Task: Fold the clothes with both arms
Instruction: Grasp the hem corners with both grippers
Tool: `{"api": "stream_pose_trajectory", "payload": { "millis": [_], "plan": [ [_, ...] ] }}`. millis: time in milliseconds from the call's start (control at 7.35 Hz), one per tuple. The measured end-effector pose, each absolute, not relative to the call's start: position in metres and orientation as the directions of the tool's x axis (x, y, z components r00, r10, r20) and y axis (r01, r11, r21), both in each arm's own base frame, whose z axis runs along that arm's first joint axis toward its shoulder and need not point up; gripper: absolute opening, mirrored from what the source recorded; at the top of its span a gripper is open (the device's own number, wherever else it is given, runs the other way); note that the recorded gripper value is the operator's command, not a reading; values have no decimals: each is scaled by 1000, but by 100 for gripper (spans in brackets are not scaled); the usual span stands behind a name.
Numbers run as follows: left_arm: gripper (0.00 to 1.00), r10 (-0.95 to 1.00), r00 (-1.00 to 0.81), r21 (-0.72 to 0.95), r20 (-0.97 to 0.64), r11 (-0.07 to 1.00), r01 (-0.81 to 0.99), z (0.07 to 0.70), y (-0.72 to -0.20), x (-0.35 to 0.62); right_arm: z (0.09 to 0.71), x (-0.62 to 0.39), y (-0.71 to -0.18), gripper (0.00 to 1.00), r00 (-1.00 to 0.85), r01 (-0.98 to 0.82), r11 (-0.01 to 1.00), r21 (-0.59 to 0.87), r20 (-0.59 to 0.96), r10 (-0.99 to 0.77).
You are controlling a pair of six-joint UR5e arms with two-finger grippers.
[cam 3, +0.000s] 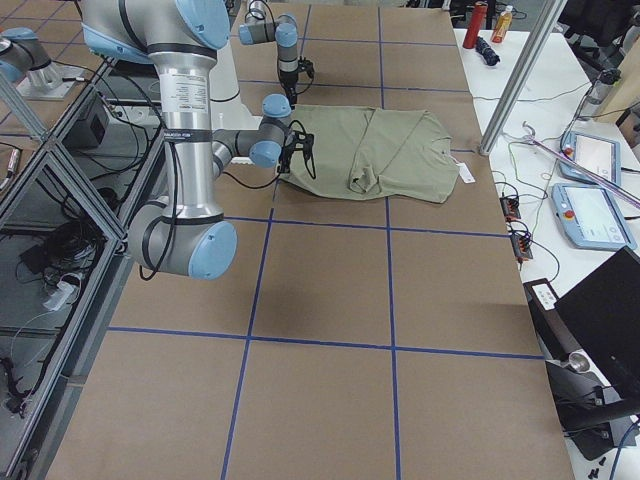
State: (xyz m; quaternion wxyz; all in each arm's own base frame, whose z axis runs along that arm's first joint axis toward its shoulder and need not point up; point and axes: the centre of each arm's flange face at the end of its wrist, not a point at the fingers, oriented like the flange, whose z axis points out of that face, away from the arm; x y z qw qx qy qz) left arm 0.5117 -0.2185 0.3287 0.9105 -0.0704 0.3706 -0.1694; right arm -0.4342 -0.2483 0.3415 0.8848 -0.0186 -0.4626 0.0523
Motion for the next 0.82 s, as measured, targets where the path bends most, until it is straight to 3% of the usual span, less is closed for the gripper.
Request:
{"api": "stream_pose_trajectory", "payload": {
  "millis": [544,816],
  "plan": [
    [48,-362,676,-253,-642,932,259,331,-218,512,342,-432,-251,0,568,-77,994,-80,816,109],
    [17,-363,682,-252,-635,932,261,331,-218,511,343,-432,-252,0,569,-78,994,-79,815,109]
  ]
}}
